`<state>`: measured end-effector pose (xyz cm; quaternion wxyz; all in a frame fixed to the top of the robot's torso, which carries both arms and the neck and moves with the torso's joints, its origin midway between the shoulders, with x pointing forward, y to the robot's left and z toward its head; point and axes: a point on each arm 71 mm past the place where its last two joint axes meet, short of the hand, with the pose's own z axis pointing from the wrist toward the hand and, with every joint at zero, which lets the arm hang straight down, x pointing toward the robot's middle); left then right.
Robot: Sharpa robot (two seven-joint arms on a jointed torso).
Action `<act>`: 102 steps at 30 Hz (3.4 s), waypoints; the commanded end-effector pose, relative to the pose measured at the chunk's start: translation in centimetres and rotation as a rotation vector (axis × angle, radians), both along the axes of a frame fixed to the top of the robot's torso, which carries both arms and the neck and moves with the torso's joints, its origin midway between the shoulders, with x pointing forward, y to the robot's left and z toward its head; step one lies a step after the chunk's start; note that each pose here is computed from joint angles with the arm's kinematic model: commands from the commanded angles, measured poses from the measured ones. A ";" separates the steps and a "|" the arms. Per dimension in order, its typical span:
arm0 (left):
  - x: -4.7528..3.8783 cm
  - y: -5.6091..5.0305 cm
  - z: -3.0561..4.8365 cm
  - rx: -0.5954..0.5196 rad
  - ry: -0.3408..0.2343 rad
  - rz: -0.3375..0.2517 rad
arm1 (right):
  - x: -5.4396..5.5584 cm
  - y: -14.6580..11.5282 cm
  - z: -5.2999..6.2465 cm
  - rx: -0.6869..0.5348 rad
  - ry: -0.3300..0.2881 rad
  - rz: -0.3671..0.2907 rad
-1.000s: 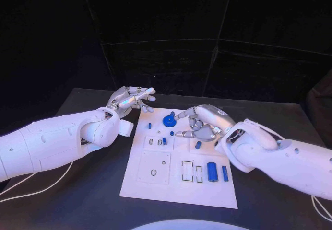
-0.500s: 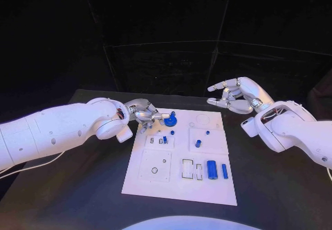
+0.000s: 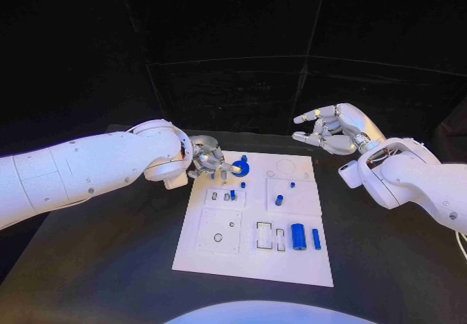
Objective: Assemble the parts on the task board
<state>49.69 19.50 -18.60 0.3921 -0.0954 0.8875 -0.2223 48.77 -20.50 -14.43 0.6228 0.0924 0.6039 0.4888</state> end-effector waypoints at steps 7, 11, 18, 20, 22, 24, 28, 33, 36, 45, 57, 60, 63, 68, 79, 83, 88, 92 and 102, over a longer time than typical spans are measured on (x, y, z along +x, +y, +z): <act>0.46 -1.3 -1.23 0.127 0.078 -0.040 | 0.3 0.2 -0.1 -0.002 0.026 0.001; 0.81 -1.8 -1.73 0.164 0.080 -0.053 | 0.4 0.1 -0.2 -0.009 0.033 -0.003; 1.25 -2.5 -2.27 0.196 0.081 -0.062 | 0.6 0.1 -0.4 -0.017 0.046 -0.005; 1.28 -2.7 -2.33 0.199 0.081 -0.066 | 0.7 0.2 -0.4 -0.019 0.050 -0.005; 1.28 -2.9 -2.38 0.201 0.083 -0.070 | 0.7 0.2 -0.5 -0.020 0.054 -0.006; 1.28 -3.0 -2.41 0.203 0.085 -0.075 | 0.8 0.2 -0.5 -0.022 0.057 -0.007; 1.32 -3.3 -2.45 0.207 0.088 -0.081 | 0.8 0.2 -0.6 -0.023 0.061 -0.008; 1.39 -3.4 -2.51 0.214 0.096 -0.089 | 0.9 0.2 -0.6 -0.024 0.065 -0.009; 1.41 -3.6 -2.57 0.226 0.102 -0.101 | 0.9 0.2 -0.7 -0.025 0.067 -0.010; 1.55 -3.7 -2.70 0.249 0.111 -0.116 | 1.1 0.0 -0.7 -0.027 0.072 -0.014; 1.35 -4.1 -3.17 0.270 0.133 -0.141 | 1.1 0.2 -0.8 -0.029 0.077 -0.011; 1.29 -4.1 -3.30 0.275 0.138 -0.146 | 1.1 0.2 -0.8 -0.030 0.078 -0.010; 1.24 -4.2 -3.39 0.278 0.141 -0.149 | 1.1 0.3 -0.8 -0.030 0.081 -0.008; 1.20 -4.2 -3.44 0.280 0.143 -0.153 | 1.0 0.5 -0.8 -0.029 0.084 -0.001; 1.09 -4.6 -3.40 0.273 0.135 -0.154 | 1.0 0.5 -0.8 -0.031 0.087 0.000; 1.10 -4.7 -3.36 0.268 0.128 -0.150 | 1.1 0.6 -0.9 -0.031 0.088 0.001; 1.03 -4.8 -3.36 0.266 0.128 -0.154 | 1.1 0.7 -0.9 -0.033 0.093 0.003; 0.89 -5.0 -3.39 0.261 0.138 -0.161 | 1.2 0.8 -1.0 -0.034 0.096 0.006; 0.57 -4.8 -3.32 0.228 0.143 -0.148 | 1.3 1.0 -1.1 -0.036 0.099 0.014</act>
